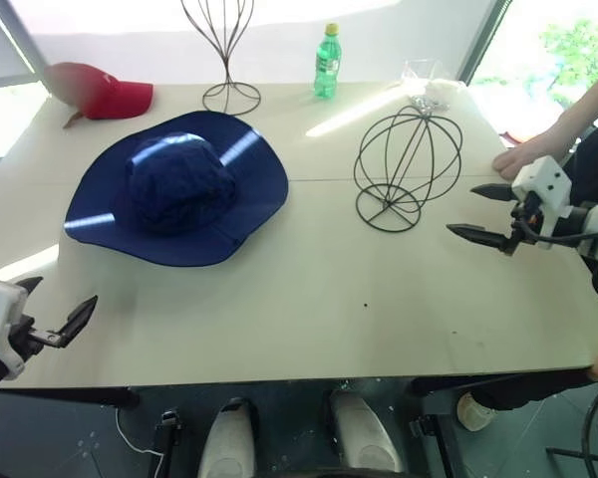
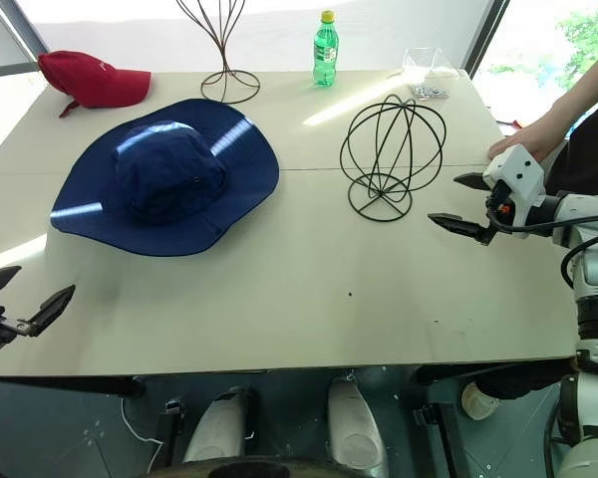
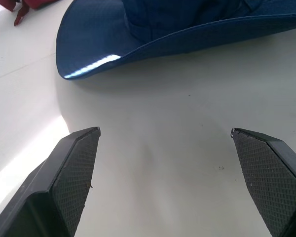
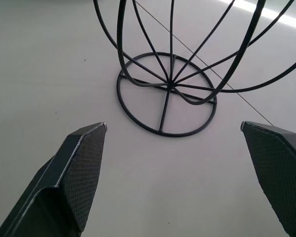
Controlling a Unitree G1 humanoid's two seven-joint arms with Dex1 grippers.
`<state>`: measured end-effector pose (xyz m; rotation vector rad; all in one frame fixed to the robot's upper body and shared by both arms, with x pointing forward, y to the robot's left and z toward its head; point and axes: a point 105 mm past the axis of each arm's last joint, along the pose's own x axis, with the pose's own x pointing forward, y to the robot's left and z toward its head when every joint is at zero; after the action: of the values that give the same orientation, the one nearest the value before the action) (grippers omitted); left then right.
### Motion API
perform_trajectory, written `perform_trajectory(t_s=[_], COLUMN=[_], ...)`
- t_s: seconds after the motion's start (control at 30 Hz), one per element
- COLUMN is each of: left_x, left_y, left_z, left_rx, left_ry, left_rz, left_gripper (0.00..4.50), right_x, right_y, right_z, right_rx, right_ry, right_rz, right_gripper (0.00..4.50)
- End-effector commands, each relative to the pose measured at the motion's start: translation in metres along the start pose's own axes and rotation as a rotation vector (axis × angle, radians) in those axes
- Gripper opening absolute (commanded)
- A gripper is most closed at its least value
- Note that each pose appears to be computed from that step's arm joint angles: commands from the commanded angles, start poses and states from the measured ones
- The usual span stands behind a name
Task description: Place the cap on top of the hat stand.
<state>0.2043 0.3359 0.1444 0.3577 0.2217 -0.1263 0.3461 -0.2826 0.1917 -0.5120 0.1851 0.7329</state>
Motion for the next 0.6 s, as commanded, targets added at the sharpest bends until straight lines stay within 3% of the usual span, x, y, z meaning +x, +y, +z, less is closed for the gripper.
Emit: perform_trajectory(t_s=[0.03,0.6], left_x=[-0.0055,-0.0042], left_y=[0.0018,0.0070], left_z=[0.0093,0.0145], left_rx=[0.062,0.068], left_ry=[-0.028,-0.030], left_rz=[0.008,-0.017], left_gripper=[4.44,4.44], right_x=[-0.0030,-0.0079], right_y=[-0.0062,0.0001], right_z=[0.0140,0.0099], right_rx=[-0.024,-0.004], right_ry=[-0.035,-0.016], right_rz=[-0.022,-0.020], right_gripper=[4.50,4.50])
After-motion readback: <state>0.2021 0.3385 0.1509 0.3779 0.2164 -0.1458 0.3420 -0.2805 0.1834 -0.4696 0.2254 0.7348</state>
